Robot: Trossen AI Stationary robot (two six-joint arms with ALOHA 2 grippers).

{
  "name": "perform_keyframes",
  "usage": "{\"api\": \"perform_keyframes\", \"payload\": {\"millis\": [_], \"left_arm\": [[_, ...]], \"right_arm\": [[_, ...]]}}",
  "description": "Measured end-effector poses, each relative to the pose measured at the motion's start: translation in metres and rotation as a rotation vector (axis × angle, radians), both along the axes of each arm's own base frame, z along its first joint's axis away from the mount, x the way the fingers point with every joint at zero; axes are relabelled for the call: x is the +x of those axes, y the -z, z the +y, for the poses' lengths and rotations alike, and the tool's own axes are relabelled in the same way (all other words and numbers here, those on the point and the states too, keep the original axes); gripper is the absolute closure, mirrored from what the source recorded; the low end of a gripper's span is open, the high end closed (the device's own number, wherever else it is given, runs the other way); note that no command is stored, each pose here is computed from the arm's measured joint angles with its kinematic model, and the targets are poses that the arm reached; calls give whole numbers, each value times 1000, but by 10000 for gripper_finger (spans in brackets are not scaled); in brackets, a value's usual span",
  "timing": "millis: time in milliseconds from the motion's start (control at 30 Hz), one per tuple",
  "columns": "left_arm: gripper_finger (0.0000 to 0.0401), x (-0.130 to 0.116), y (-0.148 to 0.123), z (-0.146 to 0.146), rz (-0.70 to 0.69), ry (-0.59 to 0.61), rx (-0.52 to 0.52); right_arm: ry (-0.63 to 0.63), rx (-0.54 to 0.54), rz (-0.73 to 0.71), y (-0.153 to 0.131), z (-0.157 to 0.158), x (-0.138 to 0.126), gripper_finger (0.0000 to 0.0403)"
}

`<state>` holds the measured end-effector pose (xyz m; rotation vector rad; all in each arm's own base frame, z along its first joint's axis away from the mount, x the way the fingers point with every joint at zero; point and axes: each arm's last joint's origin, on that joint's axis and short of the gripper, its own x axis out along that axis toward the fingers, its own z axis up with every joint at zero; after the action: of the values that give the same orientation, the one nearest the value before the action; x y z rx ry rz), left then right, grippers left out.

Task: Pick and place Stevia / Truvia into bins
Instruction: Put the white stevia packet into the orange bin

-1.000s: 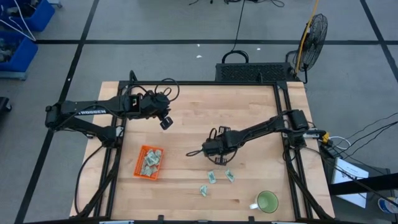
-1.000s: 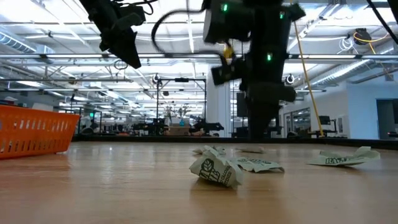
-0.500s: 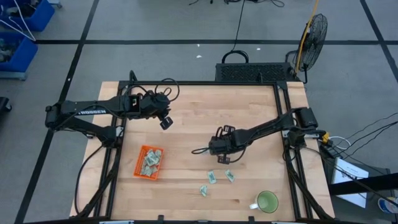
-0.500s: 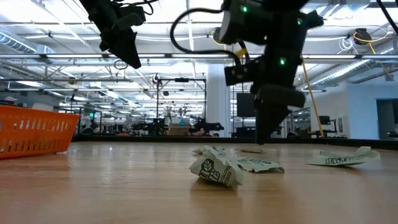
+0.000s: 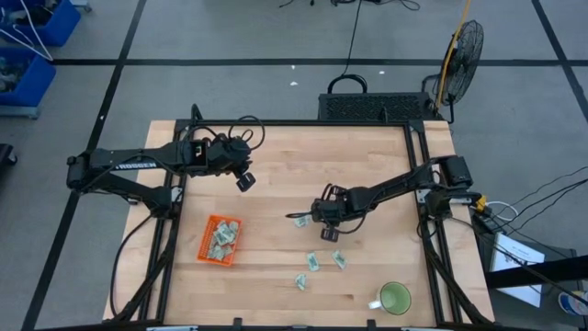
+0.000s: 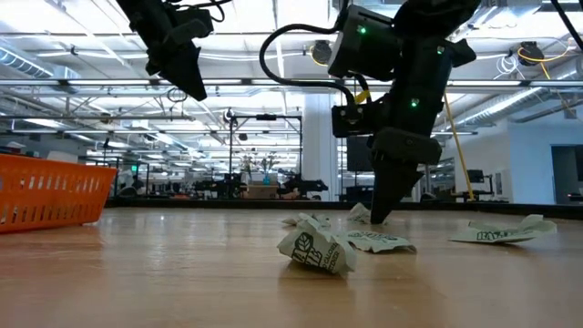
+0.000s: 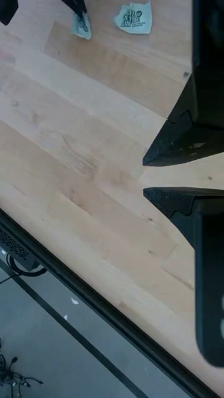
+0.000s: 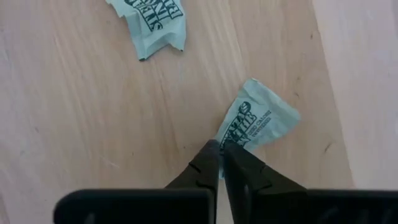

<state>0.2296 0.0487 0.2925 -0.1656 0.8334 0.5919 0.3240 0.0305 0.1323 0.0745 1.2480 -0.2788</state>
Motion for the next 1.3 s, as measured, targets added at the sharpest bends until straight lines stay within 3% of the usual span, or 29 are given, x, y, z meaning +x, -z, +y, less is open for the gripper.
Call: {"api": "perform_keyframes", "payload": {"millis": [133, 233, 400, 467, 600, 667, 967, 1300], "left_arm": [[329, 0, 0, 0, 0, 1, 1], [329, 1, -1, 1, -3, -2, 23], [329, 4, -5, 4, -53, -42, 90], [329, 5, -7, 5, -67, -58, 118], [329, 7, -9, 7, -80, -66, 151], [329, 7, -10, 7, -89, -59, 160], [329, 9, -13, 11, -126, -64, 167], [329, 10, -13, 11, -131, -47, 146]], "right_arm": [[-6, 5, -99, -12, 0, 4, 392], [-73, 29, -290, -30, 3, 17, 399], [-294, 129, -687, -54, 15, 47, 398], [-356, 120, -849, -64, 19, 56, 398], [-407, 79, -1012, -72, 26, 70, 398], [-431, 67, -1018, -70, 30, 75, 398], [-478, 0, -1115, -66, 40, 140, 400], [-470, -13, -1091, -2, 38, 187, 399]]}}
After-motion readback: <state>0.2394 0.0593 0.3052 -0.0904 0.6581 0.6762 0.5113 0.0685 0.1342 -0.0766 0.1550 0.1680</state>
